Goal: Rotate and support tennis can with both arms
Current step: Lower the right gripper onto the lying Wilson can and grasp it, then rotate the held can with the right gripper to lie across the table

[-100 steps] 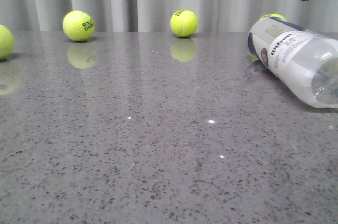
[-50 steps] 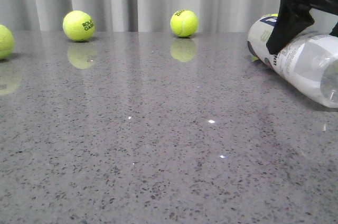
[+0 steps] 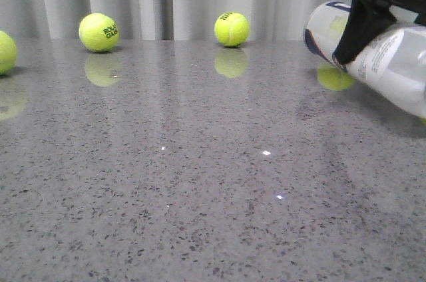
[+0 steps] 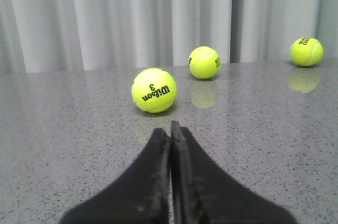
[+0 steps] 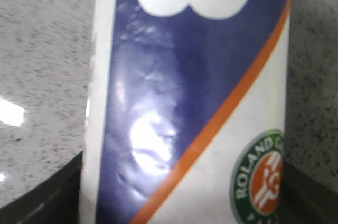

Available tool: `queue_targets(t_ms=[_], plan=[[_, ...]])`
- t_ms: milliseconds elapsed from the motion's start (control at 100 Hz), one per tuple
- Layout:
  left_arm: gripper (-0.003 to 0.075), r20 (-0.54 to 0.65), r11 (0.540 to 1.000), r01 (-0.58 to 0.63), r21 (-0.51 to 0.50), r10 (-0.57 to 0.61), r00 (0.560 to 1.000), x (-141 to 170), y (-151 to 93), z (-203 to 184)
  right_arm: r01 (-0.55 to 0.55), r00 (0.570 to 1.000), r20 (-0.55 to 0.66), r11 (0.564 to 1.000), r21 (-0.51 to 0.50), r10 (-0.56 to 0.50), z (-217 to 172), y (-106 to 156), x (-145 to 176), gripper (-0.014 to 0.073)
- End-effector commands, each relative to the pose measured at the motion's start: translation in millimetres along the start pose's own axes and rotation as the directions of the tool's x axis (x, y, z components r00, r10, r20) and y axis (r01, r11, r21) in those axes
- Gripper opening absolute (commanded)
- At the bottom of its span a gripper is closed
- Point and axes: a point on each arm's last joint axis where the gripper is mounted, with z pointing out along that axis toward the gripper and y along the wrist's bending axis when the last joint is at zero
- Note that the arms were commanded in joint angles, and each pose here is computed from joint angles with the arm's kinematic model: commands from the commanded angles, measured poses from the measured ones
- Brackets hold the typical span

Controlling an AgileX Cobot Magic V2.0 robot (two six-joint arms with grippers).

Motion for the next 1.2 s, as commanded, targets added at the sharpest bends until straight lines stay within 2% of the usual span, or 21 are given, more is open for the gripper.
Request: queue_targets(t_ms=[0,80,150,250,340,440,560,650,890,1190], plan=[[-0.0021,0.073,1.0,0.016,-0.003,-0.016,0.997,6,0,-2,0.043,0.994,0.097,0.999,-0.021,-0.041,-33,13,-20,0.0288],[-0.0021,0.073,1.0,0.016,-0.003,-0.016,0.997,6,0,-2,0.086,0.989,0.119,0.996,-0.032,-0.082,-44,21,-29,0.0288],[-0.0021,0.073,1.0,0.016,-0.003,-0.016,0.997,6,0,-2,0.183,0.976,0.126,0.982,-0.047,-0.176,-53,32,-36,0.0288],[-0.0021,0.073,1.0,0.016,-0.003,-0.016,0.997,6,0,-2,0.398,0.91,0.154,0.915,-0.061,-0.386,-63,55,-43,0.0288],[-0.0021,0.073,1.0,0.016,-0.003,-0.016,0.997,6,0,-2,0.607,0.785,0.195,0.793,-0.052,-0.588,-65,78,-44,0.0288],[-0.0021,0.073,1.0,0.016,-0.003,-0.016,0.997,6,0,-2,0.776,0.614,0.244,0.631,-0.012,-0.75,-61,100,-44,0.0288],[-0.0021,0.073,1.0,0.016,-0.003,-0.016,0.997,6,0,-2,0.894,0.429,0.262,0.448,0.018,-0.865,-51,121,-40,0.0288],[-0.0021,0.073,1.0,0.016,-0.003,-0.016,0.997,6,0,-2,0.941,0.323,0.239,0.338,0.022,-0.916,-37,129,-38,0.0288],[-0.0021,0.073,1.0,0.016,-0.003,-0.016,0.997,6,0,-2,0.975,0.22,0.11,0.22,-0.014,-0.969,5,128,-33,0.0288],[-0.0021,0.073,1.0,0.016,-0.003,-0.016,0.997,6,0,-2,0.978,0.201,0.075,0.195,-0.078,-0.977,38,131,-27,0.0288]])
